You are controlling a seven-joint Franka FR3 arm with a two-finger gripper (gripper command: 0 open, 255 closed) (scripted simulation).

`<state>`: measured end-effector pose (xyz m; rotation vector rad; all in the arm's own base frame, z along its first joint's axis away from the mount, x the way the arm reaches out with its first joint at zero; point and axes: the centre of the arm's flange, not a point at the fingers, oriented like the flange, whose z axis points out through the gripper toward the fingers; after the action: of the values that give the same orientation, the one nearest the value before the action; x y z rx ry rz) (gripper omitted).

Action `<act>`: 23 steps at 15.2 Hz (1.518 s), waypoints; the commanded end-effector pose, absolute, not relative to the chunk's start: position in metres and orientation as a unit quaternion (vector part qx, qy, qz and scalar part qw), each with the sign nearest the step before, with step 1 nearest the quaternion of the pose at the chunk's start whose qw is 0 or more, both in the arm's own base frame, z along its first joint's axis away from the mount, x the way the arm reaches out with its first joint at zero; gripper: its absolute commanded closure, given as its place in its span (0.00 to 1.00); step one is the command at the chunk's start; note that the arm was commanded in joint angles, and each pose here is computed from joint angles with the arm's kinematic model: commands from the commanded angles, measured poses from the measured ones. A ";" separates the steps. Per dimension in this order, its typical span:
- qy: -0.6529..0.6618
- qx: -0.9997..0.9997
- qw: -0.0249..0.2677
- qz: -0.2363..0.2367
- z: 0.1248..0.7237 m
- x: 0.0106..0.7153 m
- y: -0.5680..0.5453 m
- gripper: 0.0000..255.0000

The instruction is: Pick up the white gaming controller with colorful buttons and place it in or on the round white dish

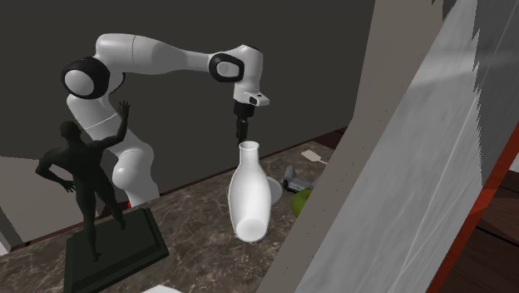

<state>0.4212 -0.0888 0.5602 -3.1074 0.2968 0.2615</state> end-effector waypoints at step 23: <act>0.133 -0.988 0.012 0.075 0.533 0.587 -0.247 0.00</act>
<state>0.5865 -0.2479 0.5380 -3.0816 0.4133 0.2338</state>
